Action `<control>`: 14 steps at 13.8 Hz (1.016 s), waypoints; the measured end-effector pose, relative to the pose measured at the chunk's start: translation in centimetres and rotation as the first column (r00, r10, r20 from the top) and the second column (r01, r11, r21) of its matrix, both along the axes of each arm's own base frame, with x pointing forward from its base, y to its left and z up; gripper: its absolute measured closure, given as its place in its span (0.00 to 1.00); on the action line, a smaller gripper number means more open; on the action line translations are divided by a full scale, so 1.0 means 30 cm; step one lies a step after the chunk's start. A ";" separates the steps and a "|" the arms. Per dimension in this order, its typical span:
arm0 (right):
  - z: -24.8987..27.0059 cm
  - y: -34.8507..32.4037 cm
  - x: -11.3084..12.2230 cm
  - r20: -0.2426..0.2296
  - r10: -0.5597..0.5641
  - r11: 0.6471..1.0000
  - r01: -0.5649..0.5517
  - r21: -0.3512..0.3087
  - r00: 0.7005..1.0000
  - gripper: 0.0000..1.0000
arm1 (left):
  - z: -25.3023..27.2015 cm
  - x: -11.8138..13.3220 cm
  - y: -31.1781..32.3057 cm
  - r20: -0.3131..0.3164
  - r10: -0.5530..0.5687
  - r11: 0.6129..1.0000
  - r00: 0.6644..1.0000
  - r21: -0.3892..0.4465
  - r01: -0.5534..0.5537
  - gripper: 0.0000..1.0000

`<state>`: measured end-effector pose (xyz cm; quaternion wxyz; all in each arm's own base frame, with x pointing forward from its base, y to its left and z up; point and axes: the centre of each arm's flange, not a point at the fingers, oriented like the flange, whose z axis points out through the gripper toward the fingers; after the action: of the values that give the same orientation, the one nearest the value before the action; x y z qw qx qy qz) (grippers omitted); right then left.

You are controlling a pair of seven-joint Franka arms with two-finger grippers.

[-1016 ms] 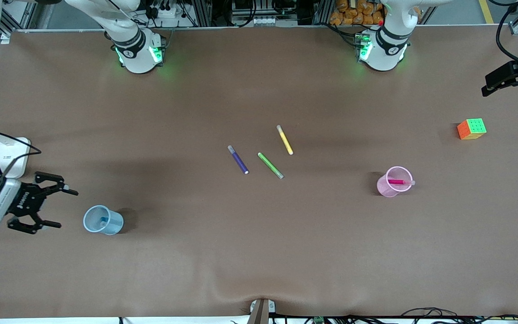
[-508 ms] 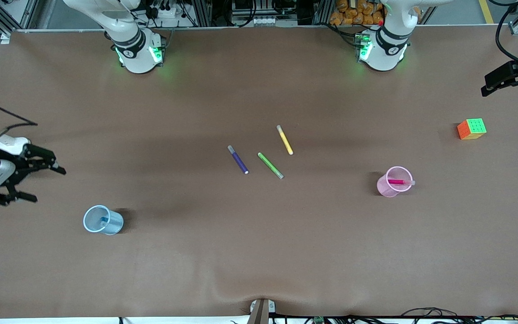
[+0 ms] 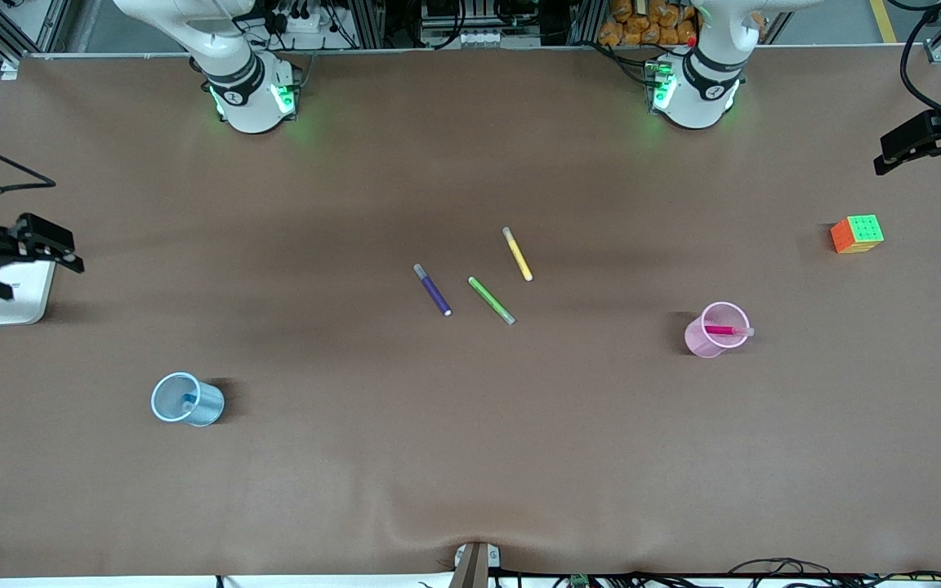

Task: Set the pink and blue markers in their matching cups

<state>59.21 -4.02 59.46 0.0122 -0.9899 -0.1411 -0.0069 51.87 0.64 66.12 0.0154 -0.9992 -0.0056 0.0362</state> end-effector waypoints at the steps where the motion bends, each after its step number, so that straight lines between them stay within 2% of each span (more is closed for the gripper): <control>1: 0.009 -0.023 -0.036 -0.010 -0.070 0.997 0.070 -0.007 0.997 0.00 | 0.001 0.000 0.001 0.000 0.001 1.000 1.000 0.000 -0.001 0.00; 4: 0.017 -0.071 -0.125 -0.061 -0.260 0.965 0.260 -0.014 0.964 0.00 | 0.000 0.000 -0.001 0.000 0.000 1.000 1.000 0.000 0.000 0.00; 6: 0.018 -0.047 -0.148 -0.081 -0.326 0.945 0.325 -0.020 0.942 0.00 | 0.000 0.000 -0.006 0.000 -0.003 1.000 1.000 0.000 0.003 0.00; 11: 0.025 -0.037 -0.156 -0.089 -0.365 0.931 0.364 -0.025 0.927 0.00 | -0.014 0.000 -0.073 -0.008 -0.017 1.000 1.000 0.004 0.017 0.00; 14: 0.042 -0.053 -0.163 -0.088 -0.373 0.928 0.372 -0.025 0.924 0.00 | -0.058 -0.001 -0.148 -0.029 0.016 1.000 0.999 0.014 -0.015 0.00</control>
<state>54.31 -5.60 60.71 0.0134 -0.9980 0.0500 0.0367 51.86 -3.79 64.39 0.0220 -0.9984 -0.0135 0.0506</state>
